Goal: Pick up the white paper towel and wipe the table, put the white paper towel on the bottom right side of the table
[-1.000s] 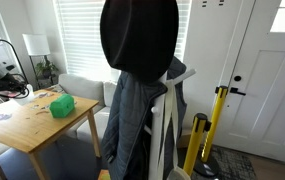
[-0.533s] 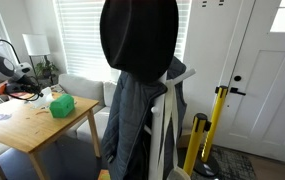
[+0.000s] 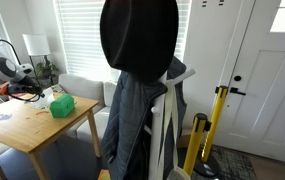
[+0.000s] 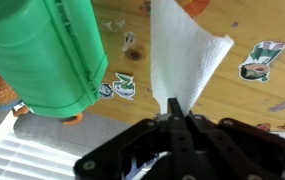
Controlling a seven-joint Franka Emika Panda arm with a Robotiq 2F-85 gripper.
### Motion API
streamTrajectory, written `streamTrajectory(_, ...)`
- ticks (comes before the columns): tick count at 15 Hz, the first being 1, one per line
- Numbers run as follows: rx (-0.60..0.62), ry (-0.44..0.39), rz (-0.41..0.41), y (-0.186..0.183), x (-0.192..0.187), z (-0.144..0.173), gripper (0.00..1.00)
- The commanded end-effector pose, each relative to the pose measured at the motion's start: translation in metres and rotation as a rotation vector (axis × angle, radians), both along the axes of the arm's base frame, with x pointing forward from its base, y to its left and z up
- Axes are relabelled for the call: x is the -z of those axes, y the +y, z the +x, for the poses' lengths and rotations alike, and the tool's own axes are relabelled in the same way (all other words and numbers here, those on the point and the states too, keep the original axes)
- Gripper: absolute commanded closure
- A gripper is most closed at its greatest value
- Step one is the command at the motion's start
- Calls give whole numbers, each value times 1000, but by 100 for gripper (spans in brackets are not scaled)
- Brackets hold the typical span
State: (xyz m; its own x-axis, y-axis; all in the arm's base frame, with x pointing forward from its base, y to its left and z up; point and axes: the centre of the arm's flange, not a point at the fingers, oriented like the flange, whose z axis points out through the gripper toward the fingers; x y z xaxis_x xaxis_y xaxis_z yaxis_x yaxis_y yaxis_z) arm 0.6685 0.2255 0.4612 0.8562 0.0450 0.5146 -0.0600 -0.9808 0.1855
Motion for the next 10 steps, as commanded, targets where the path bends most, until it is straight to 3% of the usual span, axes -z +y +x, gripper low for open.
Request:
streamTrajectory(1,77,16,-9,-6,17,38,100)
streamTrajectory(10,135,146,45,-13,76,75,100)
